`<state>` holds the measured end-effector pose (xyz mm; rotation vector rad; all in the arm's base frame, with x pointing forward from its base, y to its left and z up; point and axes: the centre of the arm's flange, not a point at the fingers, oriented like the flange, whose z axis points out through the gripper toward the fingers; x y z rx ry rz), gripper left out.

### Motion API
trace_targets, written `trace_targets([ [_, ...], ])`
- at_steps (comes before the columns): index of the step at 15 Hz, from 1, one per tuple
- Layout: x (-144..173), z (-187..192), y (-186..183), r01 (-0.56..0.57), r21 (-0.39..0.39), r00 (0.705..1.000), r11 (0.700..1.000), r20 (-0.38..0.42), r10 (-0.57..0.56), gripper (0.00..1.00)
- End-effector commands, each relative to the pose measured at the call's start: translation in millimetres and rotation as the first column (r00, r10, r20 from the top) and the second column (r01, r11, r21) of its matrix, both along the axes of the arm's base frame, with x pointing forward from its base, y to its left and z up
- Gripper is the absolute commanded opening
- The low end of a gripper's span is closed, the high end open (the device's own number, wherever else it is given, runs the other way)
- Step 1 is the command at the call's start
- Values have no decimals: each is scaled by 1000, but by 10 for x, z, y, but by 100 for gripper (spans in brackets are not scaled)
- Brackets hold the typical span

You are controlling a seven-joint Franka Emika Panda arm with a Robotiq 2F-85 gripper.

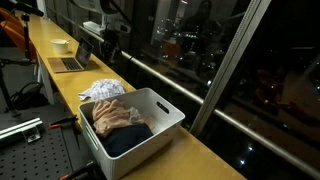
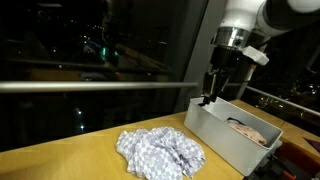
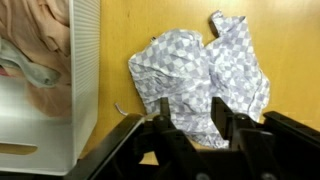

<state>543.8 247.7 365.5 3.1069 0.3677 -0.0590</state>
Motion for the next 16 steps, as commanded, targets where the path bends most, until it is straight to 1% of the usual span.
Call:
trace_targets([
  [1,-471,90,-778,58,16,996,998,68,-59,80],
  [4,-568,-28,-1445,128,8,986,992,104,-128,99],
  [7,-644,-120,-2134,171,9,975,985,143,-171,100],
  [8,-640,-136,-2298,179,-10,972,984,157,-175,100],
  [10,-661,-207,-2599,196,-34,969,980,158,-189,100],
  [12,-611,-356,-2762,208,-33,969,978,141,-202,100],
  [16,-433,-543,-2812,206,-25,973,978,111,-202,100],
])
